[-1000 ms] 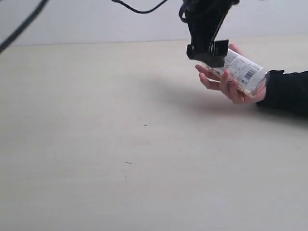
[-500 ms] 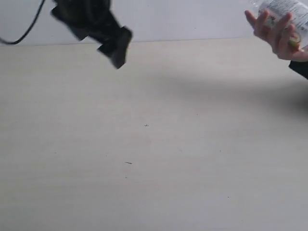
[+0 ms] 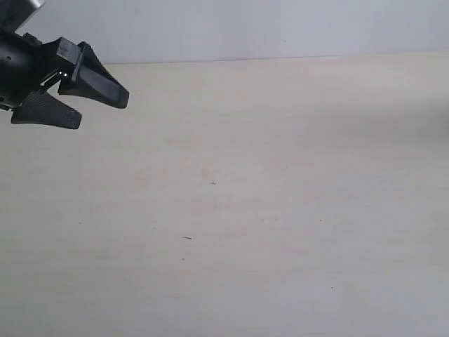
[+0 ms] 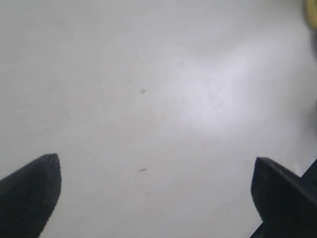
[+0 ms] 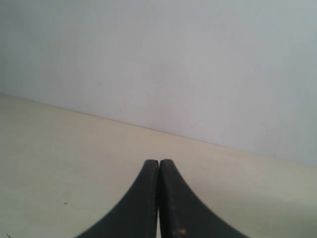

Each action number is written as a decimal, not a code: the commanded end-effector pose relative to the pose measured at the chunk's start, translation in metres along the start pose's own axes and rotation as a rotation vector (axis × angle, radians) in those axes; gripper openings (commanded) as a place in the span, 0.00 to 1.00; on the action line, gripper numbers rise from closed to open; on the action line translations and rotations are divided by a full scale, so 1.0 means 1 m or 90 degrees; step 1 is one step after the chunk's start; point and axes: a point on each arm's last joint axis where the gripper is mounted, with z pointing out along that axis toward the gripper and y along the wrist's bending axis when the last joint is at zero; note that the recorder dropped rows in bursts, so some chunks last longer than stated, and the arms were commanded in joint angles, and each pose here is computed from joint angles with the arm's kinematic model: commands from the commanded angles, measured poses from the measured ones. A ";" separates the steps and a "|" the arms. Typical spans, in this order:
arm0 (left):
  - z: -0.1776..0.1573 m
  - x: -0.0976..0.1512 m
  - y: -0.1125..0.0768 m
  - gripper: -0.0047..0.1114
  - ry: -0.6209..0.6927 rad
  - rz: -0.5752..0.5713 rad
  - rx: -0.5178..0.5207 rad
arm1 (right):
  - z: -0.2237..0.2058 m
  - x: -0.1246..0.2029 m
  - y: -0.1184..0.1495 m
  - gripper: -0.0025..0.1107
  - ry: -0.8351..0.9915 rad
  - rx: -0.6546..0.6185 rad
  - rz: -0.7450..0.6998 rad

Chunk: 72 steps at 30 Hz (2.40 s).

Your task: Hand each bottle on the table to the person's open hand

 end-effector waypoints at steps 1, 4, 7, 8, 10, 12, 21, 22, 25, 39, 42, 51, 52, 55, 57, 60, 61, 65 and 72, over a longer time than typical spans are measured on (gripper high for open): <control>0.008 0.009 0.006 0.94 -0.075 -0.061 0.020 | 0.000 0.000 0.000 0.02 -0.008 0.003 0.002; 0.018 0.020 0.018 0.94 -0.096 -0.083 -0.010 | 0.000 0.000 0.000 0.02 -0.008 0.003 0.002; 0.026 0.036 0.032 0.94 -0.116 -0.095 -0.055 | 0.000 0.000 0.000 0.02 -0.008 0.002 0.003; 0.028 0.040 0.036 0.94 -0.117 -0.104 -0.069 | 0.000 0.000 0.000 0.02 -0.008 0.002 0.003; 0.032 0.047 0.043 0.94 -0.123 -0.120 -0.097 | 0.000 0.000 0.000 0.02 -0.008 0.002 0.003; 0.033 0.051 0.046 0.94 -0.127 -0.134 -0.106 | 0.000 0.000 0.000 0.02 -0.008 0.001 0.006; 0.032 0.049 0.045 0.94 -0.151 -0.158 -0.103 | 0.000 0.000 0.000 0.02 -0.008 0.001 0.006; 0.032 0.048 0.045 0.94 -0.156 -0.166 -0.098 | 0.000 0.000 0.000 0.02 -0.008 0.000 0.007; 0.032 0.048 0.044 0.94 -0.157 -0.172 -0.091 | 0.000 0.000 0.000 0.02 -0.008 0.000 0.007; 0.032 0.049 0.045 0.94 -0.150 -0.148 -0.103 | 0.000 0.000 0.000 0.02 -0.008 0.000 0.007; 0.032 0.049 0.045 0.94 -0.151 -0.147 -0.104 | 0.000 0.000 0.000 0.02 -0.008 0.000 0.007; 0.031 0.048 0.048 0.94 -0.157 -0.130 -0.123 | 0.000 0.000 0.000 0.02 -0.008 0.000 0.007; 0.031 0.048 0.048 0.94 -0.157 -0.130 -0.123 | 0.000 0.000 0.000 0.02 -0.009 -0.001 0.008; 0.031 0.048 0.047 0.94 -0.158 -0.134 -0.116 | 0.000 0.000 0.000 0.02 -0.009 -0.001 0.008; 0.032 0.048 0.046 0.91 -0.156 -0.124 -0.115 | 0.000 0.000 0.000 0.02 -0.009 -0.001 0.008; 0.032 0.048 0.043 0.63 -0.153 -0.140 -0.088 | 0.000 0.000 0.000 0.02 -0.009 -0.001 0.008; 0.033 0.048 0.041 0.46 -0.148 -0.146 -0.073 | 0.000 0.000 0.000 0.02 -0.009 -0.001 0.008; 0.033 0.049 0.037 0.09 -0.139 -0.139 -0.048 | 0.000 0.000 0.000 0.02 -0.009 -0.001 0.008; 0.031 0.051 0.025 0.10 -0.125 -0.141 0.015 | 0.000 0.000 0.000 0.02 -0.009 -0.001 0.008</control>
